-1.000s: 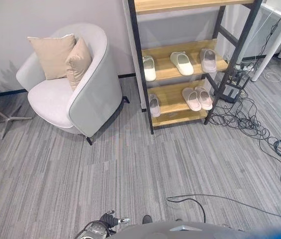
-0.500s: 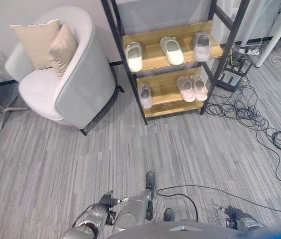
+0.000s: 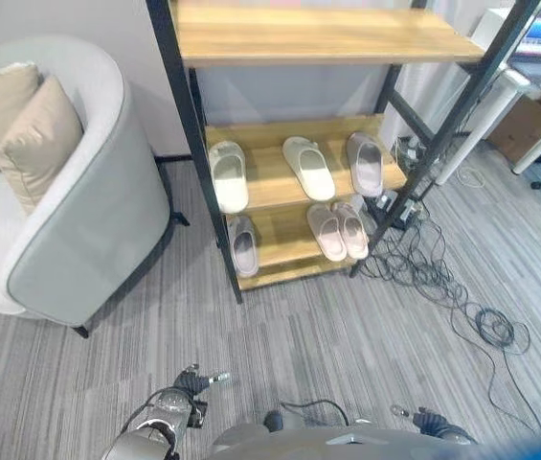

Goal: Arrange the slippers neatly on the shoe rack.

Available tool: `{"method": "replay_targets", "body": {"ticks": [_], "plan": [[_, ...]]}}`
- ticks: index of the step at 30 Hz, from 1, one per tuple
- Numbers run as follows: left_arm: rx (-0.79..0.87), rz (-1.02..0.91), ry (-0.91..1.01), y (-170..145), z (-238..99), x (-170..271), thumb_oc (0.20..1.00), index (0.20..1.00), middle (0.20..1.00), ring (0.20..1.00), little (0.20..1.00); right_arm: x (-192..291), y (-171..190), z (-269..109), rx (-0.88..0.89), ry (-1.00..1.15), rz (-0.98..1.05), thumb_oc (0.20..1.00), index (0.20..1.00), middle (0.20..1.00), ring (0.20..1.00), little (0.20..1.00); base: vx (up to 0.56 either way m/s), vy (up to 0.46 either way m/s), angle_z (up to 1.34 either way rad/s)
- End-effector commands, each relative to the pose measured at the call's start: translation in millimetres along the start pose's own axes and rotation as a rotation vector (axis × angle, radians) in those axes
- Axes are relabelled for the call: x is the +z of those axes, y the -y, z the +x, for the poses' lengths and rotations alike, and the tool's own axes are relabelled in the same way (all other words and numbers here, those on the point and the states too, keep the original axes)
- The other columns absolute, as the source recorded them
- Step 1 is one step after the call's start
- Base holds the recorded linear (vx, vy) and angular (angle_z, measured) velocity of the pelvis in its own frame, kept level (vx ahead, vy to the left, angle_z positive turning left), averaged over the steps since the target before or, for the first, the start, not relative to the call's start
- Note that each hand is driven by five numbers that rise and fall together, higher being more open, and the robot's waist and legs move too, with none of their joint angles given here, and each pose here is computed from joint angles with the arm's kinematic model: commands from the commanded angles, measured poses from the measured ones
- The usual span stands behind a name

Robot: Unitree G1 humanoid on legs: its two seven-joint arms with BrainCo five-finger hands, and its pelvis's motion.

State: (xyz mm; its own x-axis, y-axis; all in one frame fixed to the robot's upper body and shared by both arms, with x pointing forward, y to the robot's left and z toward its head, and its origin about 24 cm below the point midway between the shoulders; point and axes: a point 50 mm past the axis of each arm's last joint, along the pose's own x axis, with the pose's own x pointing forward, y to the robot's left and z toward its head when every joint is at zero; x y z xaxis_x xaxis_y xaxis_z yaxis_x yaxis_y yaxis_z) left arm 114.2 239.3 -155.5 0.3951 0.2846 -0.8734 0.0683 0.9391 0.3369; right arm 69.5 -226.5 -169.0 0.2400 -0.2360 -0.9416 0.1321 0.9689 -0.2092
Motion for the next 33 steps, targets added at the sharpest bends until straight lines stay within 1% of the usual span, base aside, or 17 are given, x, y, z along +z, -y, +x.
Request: {"method": "replay_targets", "body": {"ticks": [1,8,9,10,13,14,15,17,18,19,20,21,23,26,30,32,33], "plan": [[0.033,0.020,-0.068,-6,-3,-24,1.000,1.000,1.000,1.000,1.000,5,10,1,-0.037,0.009,0.007,1.000,1.000,1.000,1.000,1.000,0.13,-0.049,0.32],[0.025,0.042,-0.112,-1,-7,-39,1.000,1.000,1.000,1.000,1.000,-11,21,-1,-0.089,-0.046,0.063,1.000,1.000,1.000,1.000,1.000,0.13,-0.088,0.35],[0.028,0.028,-0.119,1,-8,-42,1.000,1.000,1.000,1.000,1.000,3,25,0,-0.108,0.009,0.068,1.000,1.000,1.000,1.000,1.000,0.15,-0.158,0.40],[0.028,0.028,-0.119,1,-8,-42,1.000,1.000,1.000,1.000,1.000,3,25,0,-0.108,0.009,0.068,1.000,1.000,1.000,1.000,1.000,0.18,-0.212,0.29],[0.025,0.012,-0.109,7,-8,-39,1.000,1.000,1.000,1.000,1.000,39,28,0,-0.116,0.144,0.063,1.000,1.000,1.000,1.000,1.000,0.11,-0.158,0.06],[0.021,0.013,-0.104,10,-8,-38,1.000,1.000,1.000,1.000,1.000,62,26,-2,-0.110,0.234,0.028,1.000,1.000,1.000,1.000,1.000,0.08,-0.127,0.08],[0.021,0.013,-0.105,10,-8,-38,1.000,1.000,1.000,1.000,1.000,62,26,-2,-0.110,0.234,0.027,1.000,1.000,1.000,1.000,1.000,0.09,-0.170,0.08],[0.017,0.019,-0.074,12,-7,-30,1.000,1.000,1.000,1.000,1.000,107,20,-10,-0.094,0.415,-0.061,1.000,1.000,1.000,1.000,1.000,0.07,-0.169,0.26],[0.017,0.013,-0.059,10,-5,-25,1.000,1.000,1.000,1.000,1.000,158,32,-29,-0.121,0.593,-0.095,1.000,1.000,1.000,1.000,1.000,0.04,-0.147,0.49],[0.017,-0.005,-0.037,10,-5,-20,1.000,1.000,1.000,1.000,1.000,160,27,-41,-0.092,0.689,-0.146,1.000,1.000,1.000,1.000,1.000,0.02,-0.122,0.54],[0.016,-0.033,-0.037,11,-5,-21,1.000,1.000,1.000,1.000,1.000,148,26,-40,-0.082,0.691,-0.137,1.000,1.000,1.000,1.000,1.000,-0.01,-0.114,0.48],[0.020,-0.048,-0.036,11,-5,-19,1.000,1.000,1.000,1.000,1.000,128,18,-34,-0.061,0.641,-0.136,1.000,1.000,1.000,1.000,1.000,-0.01,-0.128,0.29],[0.041,-0.073,-0.028,7,-4,-16,1.000,1.000,1.000,1.000,1.000,113,7,-29,-0.031,0.595,-0.125,1.000,1.000,1.000,1.000,1.000,0.00,-0.144,0.14],[0.049,-0.135,0.003,9,-3,-5,1.000,1.000,1.000,1.000,1.000,97,1,-23,-0.024,0.532,-0.076,1.000,1.000,1.000,1.000,1.000,-0.01,-0.150,0.73],[0.055,-0.141,-0.028,16,-4,-12,1.000,1.000,1.000,1.000,1.000,87,-3,-17,-0.023,0.469,-0.057,1.000,1.000,1.000,1.000,1.000,0.11,-0.033,1.23],[0.075,-0.157,-0.089,12,-6,-28,1.000,1.000,1.000,1.000,1.000,91,-6,-17,-0.023,0.473,-0.062,1.000,1.000,1.000,1.000,1.000,0.24,0.121,-0.05],[0.075,-0.157,-0.089,12,-6,-28,1.000,1.000,1.000,1.000,1.000,91,-6,-17,-0.023,0.473,-0.062,1.000,1.000,1.000,1.000,1.000,0.32,0.214,-0.96]]}}
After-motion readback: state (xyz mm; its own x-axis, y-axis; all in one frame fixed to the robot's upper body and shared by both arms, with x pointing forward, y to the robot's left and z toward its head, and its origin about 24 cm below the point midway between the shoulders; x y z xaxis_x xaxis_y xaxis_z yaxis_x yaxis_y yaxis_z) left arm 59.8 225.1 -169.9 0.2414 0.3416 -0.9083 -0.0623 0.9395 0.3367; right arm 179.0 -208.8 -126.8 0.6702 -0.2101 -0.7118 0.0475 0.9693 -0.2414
